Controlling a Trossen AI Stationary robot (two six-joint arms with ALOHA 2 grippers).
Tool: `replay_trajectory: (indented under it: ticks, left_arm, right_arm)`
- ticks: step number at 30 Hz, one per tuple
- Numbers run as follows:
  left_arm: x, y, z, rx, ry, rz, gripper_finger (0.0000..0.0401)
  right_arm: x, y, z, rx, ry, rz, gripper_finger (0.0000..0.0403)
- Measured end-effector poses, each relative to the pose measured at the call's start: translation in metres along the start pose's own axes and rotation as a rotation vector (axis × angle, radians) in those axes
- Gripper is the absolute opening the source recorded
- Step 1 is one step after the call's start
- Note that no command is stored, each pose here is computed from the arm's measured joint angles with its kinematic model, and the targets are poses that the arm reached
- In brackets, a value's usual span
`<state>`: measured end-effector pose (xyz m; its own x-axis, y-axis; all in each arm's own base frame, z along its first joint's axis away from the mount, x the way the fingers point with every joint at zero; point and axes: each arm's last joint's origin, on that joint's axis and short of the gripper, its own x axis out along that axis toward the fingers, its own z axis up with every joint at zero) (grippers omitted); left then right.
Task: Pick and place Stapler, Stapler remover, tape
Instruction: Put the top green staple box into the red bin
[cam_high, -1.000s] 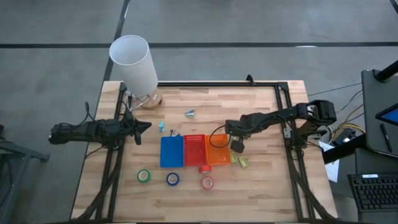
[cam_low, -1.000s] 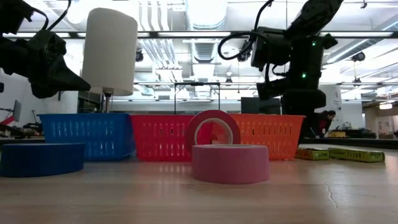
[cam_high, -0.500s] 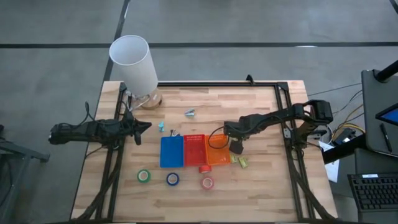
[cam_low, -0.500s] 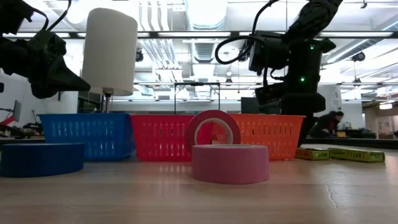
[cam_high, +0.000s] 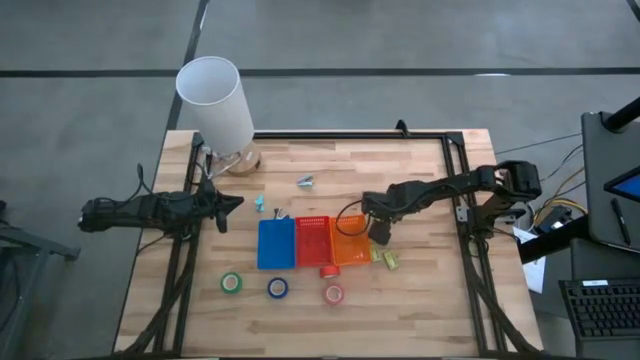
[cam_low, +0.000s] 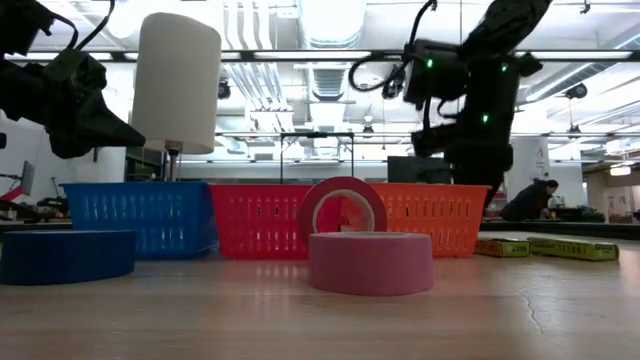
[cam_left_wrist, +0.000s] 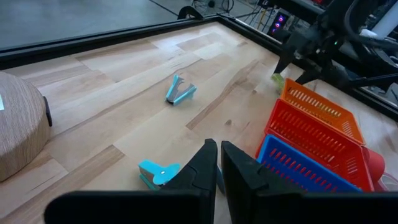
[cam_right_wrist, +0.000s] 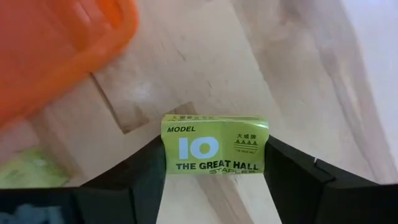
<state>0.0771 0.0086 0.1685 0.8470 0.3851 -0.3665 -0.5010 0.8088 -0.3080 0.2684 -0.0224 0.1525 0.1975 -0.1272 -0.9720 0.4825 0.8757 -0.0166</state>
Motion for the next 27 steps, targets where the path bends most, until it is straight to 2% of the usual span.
replay_trajectory:
  ticks: [7, 15, 21, 27]
  left_arm:
    - [0.0, 0.0, 0.0, 0.0, 0.001, 0.0, 0.0026]
    - [0.0, 0.0, 0.0, 0.001, 0.001, 0.0, 0.0026]
    - [0.0, 0.0, 0.0, 0.001, 0.002, 0.001, 0.0026]
    - [0.0, 0.0, 0.0, 0.001, 0.002, 0.001, 0.0026]
  right_arm:
    - [-0.038, -0.004, 0.0, 0.114, -0.138, 0.082, 0.0226]
    - [-0.077, 0.013, 0.008, 0.088, -0.409, 0.3, 0.0226]
    - [-0.081, 0.032, 0.024, 0.073, -0.587, 0.419, 0.0226]
    - [-0.071, 0.049, 0.041, 0.047, -0.627, 0.474, 0.0226]
